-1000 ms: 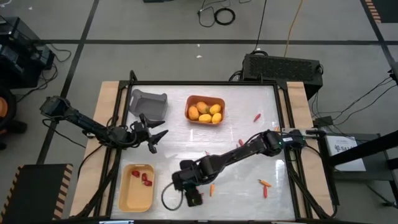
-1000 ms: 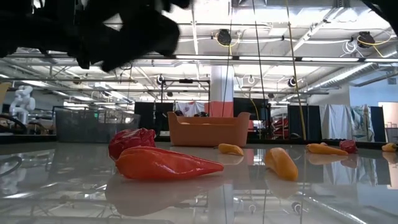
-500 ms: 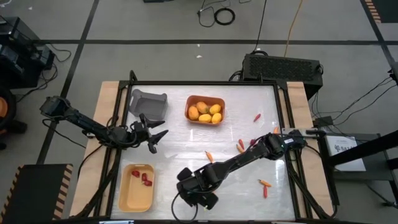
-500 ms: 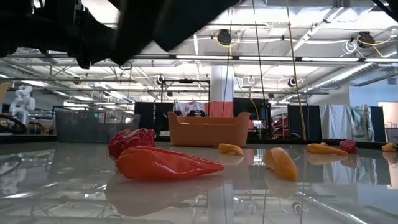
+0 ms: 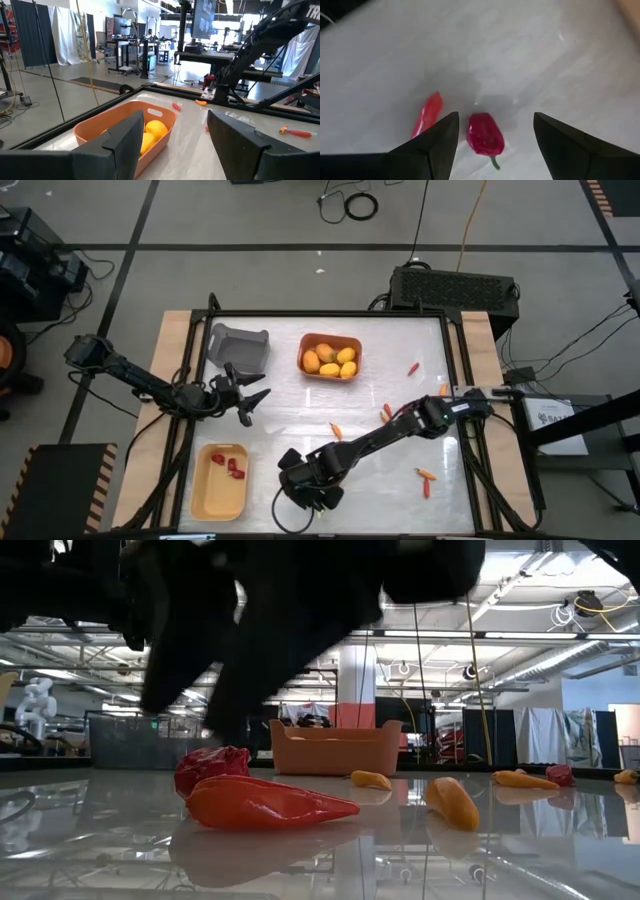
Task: Sort produce into baskets
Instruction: Put the red chili pepper into the yellow bin
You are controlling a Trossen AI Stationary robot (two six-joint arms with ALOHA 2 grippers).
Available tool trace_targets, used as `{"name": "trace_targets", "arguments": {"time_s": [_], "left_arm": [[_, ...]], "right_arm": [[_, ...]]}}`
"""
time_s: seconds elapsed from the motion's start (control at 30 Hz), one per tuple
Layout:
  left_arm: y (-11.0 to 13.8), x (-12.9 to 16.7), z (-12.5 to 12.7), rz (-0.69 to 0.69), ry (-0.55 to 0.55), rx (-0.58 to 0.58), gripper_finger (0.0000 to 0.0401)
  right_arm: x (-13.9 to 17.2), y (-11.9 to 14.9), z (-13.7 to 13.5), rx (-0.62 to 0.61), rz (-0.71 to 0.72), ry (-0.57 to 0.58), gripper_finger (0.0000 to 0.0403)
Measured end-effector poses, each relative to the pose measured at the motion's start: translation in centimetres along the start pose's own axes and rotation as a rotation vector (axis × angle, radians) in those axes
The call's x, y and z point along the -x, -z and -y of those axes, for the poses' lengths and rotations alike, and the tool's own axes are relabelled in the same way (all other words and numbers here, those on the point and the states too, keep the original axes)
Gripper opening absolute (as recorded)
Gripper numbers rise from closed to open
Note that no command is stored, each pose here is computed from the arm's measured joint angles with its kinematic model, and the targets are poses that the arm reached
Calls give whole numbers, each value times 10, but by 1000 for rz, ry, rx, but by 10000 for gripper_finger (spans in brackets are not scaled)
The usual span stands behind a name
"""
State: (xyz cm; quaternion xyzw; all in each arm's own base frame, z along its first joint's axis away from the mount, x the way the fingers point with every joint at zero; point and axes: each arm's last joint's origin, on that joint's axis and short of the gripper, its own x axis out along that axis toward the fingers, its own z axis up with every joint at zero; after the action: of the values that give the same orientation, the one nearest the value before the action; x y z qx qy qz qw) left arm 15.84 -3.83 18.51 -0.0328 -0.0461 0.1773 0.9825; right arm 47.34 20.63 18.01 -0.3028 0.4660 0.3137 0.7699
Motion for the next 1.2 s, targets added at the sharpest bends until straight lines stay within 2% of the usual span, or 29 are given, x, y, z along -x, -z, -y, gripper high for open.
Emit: {"name": "trace_targets", "arguments": {"time_s": [0.47,0.63,1.0,1.2], "left_arm": [[1,0,0,-5,0,-7,228],[1,0,0,-5,0,-6,228],[1,0,0,-6,0,-7,228],[1,0,0,-6,0,-7,228]], "right_arm": [[-22,10,0,-29,-61,-14,241],[-26,11,0,-71,-71,-19,212],[-26,12,-1,-113,-77,-24,121],[-26,12,0,-140,-78,-18,98]]}}
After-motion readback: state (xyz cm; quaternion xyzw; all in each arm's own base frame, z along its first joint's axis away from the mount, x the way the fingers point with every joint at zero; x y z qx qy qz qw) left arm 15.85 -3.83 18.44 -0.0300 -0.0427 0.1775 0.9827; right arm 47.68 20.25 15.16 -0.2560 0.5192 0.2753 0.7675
